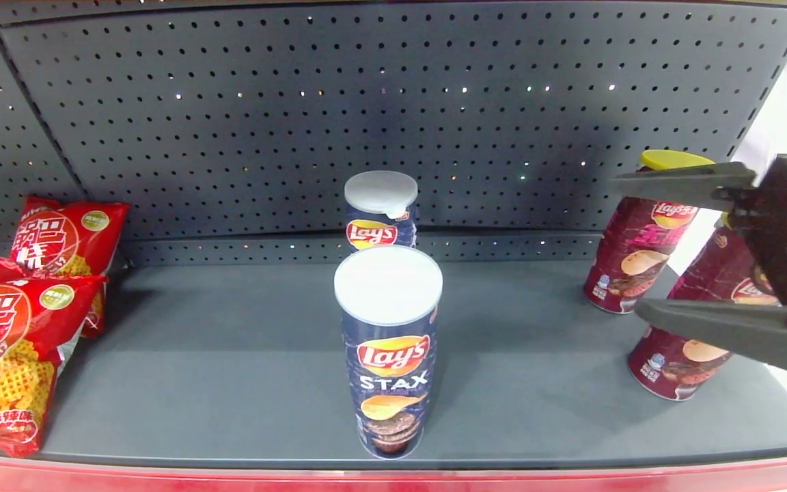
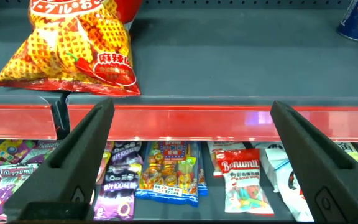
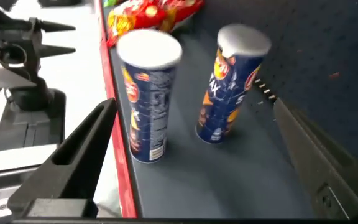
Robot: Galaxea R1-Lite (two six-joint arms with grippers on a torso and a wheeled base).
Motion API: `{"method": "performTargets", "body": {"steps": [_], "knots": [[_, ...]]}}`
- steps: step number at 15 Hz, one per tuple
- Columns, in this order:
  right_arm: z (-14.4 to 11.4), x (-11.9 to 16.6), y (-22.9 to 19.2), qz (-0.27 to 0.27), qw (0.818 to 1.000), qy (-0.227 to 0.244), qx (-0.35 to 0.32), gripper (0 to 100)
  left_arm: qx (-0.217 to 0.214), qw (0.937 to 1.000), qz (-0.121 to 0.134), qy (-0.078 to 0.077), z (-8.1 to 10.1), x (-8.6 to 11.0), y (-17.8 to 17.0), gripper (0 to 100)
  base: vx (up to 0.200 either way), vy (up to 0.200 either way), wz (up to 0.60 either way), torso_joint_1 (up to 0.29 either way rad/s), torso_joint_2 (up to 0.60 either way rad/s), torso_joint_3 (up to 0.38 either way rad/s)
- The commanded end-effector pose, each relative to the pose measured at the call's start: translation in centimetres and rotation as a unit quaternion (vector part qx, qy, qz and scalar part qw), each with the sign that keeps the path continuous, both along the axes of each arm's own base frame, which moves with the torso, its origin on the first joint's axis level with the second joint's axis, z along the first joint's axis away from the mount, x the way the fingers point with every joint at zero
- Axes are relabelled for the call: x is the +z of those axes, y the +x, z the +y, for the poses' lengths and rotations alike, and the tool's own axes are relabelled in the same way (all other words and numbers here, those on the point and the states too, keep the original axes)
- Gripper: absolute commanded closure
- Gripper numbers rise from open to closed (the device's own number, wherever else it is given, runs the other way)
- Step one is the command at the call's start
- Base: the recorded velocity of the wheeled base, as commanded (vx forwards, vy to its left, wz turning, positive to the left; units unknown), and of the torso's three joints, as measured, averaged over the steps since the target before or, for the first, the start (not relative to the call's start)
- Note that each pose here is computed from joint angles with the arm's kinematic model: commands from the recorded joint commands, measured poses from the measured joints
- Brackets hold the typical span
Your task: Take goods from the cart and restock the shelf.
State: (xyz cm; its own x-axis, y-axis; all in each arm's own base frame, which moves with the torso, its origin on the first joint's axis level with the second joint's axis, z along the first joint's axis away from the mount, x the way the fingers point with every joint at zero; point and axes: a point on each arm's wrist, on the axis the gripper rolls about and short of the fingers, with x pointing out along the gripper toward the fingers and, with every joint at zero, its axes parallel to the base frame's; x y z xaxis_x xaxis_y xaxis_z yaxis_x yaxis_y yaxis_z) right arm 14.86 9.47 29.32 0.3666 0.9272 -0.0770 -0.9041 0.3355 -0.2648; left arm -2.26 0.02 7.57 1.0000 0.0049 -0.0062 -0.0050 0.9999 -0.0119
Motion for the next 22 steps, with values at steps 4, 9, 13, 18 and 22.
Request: {"method": "performTargets", "body": {"steps": [4, 9, 13, 18, 22], "knots": [[-7.4, -3.1, -12.1, -0.064, 0.985, 0.058, -0.148, 0, 0.001, 1.0, 0.0, 0.0, 0.0, 0.0, 0.0, 0, 0.0, 0.0, 0.0, 0.0, 0.0, 0.0], [-8.5, -10.8, -15.7, 0.039, 0.915, 0.154, -0.371, 0, 0.001, 1.0, 0.0, 0.0, 0.0, 0.0, 0.0, 0, 0.0, 0.0, 0.0, 0.0, 0.0, 0.0], [-8.9, -16.0, -15.5, 0.081, 0.882, 0.161, -0.435, 0, 0.001, 1.0, 0.001, 0.0, 0.0, 0.0, 0.0, 0, 0.0, 0.0, 0.0, 0.0, 0.0, 0.0], [-9.1, -20.1, -15.8, 0.078, 0.844, 0.145, -0.511, 0, 0.001, 1.0, 0.0, 0.0, 0.0, 0.0, 0.0, 0, 0.0, 0.0, 0.0, 0.0, 0.0, 0.0], [-9.4, -21.5, -17.0, 0.038, 0.821, 0.124, -0.556, 0, 0.001, 1.0, 0.0, 0.0, 0.0, 0.0, 0.0, 0, 0.0, 0.0, 0.0, 0.0, 0.0, 0.0]]}}
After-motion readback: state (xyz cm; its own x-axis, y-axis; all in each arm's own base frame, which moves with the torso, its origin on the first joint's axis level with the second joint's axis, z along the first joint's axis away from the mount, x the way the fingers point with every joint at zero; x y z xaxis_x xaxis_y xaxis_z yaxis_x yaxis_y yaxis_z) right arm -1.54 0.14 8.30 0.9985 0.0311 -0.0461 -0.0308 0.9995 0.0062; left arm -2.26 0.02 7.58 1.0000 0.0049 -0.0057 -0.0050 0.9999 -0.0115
